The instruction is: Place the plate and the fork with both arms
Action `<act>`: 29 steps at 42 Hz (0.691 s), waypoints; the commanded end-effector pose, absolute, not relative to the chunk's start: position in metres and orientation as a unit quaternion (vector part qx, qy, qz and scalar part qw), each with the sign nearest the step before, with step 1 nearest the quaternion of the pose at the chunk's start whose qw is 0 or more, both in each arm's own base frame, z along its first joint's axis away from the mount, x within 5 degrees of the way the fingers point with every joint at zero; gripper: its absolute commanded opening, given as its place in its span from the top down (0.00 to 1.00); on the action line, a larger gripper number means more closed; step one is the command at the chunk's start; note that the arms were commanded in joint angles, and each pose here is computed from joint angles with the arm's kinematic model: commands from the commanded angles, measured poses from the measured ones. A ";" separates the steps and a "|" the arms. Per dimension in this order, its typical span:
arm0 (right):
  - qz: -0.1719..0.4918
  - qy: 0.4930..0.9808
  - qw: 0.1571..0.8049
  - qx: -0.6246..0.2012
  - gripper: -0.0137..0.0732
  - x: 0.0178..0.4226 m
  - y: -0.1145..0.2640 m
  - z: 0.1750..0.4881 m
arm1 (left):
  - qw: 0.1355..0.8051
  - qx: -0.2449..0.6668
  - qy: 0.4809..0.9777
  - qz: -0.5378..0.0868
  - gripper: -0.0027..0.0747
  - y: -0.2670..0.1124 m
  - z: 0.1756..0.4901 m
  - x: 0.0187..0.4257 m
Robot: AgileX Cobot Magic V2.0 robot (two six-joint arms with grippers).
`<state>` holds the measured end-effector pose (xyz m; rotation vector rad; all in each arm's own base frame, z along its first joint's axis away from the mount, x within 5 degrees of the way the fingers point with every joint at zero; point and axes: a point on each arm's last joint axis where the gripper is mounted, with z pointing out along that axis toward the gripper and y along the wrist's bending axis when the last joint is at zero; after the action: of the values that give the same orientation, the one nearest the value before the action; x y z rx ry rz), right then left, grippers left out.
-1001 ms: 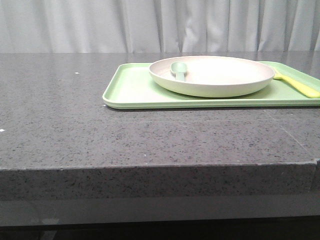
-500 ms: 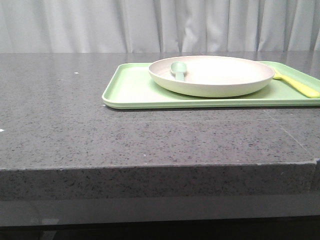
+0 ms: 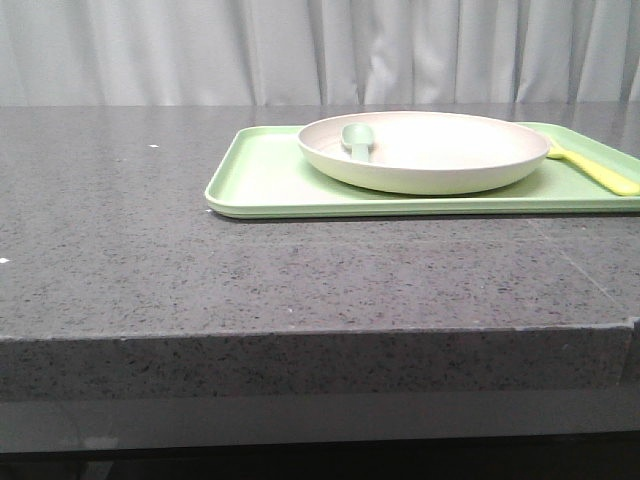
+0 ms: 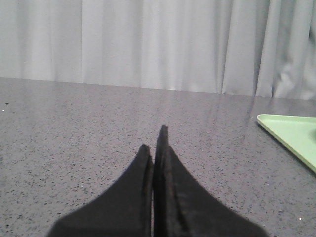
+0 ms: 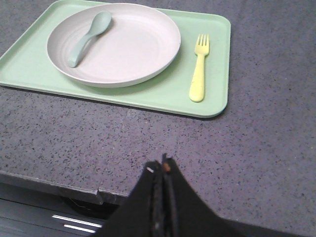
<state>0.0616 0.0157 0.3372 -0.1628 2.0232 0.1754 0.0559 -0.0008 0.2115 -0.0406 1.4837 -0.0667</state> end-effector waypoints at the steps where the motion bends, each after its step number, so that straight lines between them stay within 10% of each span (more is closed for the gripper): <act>1: 0.073 0.822 0.561 -0.068 0.92 0.064 0.016 0.351 | 0.766 -0.021 0.642 -0.036 0.99 -0.001 0.218 0.053; 12: 0.047 0.800 0.595 -0.064 0.92 0.057 0.011 0.340 | 0.766 -0.021 0.642 -0.036 0.99 -0.001 0.218 0.053; 29: 0.013 0.666 0.746 -0.024 0.92 0.055 0.003 0.219 | 0.765 -0.021 0.642 -0.036 0.99 -0.001 0.218 0.053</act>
<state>0.0553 0.0048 0.2132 -0.0632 1.6266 0.0597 0.0560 -0.0008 0.2109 -0.0407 1.4901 -0.0666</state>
